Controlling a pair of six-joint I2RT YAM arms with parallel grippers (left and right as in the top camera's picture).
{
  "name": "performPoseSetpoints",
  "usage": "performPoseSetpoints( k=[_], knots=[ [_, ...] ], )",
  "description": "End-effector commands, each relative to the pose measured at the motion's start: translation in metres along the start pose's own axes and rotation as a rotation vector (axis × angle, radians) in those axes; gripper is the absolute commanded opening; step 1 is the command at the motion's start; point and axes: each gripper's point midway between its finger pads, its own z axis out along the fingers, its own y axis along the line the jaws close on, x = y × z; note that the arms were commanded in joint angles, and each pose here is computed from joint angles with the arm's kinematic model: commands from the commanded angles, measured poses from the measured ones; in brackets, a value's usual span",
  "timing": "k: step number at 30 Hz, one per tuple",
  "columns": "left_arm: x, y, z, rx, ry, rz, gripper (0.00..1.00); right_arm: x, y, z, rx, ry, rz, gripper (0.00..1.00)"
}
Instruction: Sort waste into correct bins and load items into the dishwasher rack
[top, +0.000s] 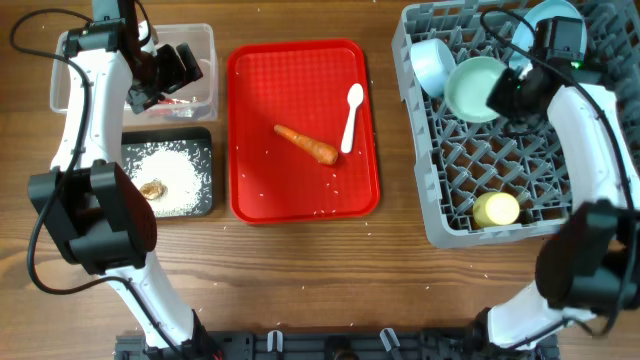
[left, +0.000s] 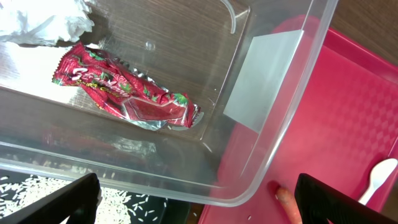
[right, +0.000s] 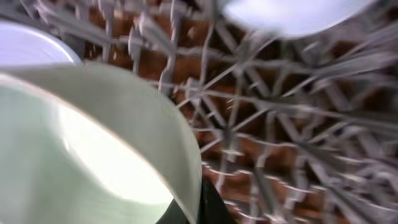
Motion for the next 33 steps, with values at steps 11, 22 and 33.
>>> performPoseSetpoints(
  k=[11,22,33],
  knots=[
    [-0.008,-0.005,-0.011,0.009,-0.043,0.005,1.00,-0.017,0.011,-0.089,1.067,-0.392,-0.675,0.04],
    [-0.010,-0.006,-0.011,0.011,-0.048,0.006,1.00,0.015,0.046,-0.050,0.998,-0.304,-0.871,0.04],
    [-0.012,-0.006,-0.012,0.014,-0.055,0.008,1.00,0.007,0.044,-0.052,1.051,-0.323,-0.889,0.04]
  ],
)
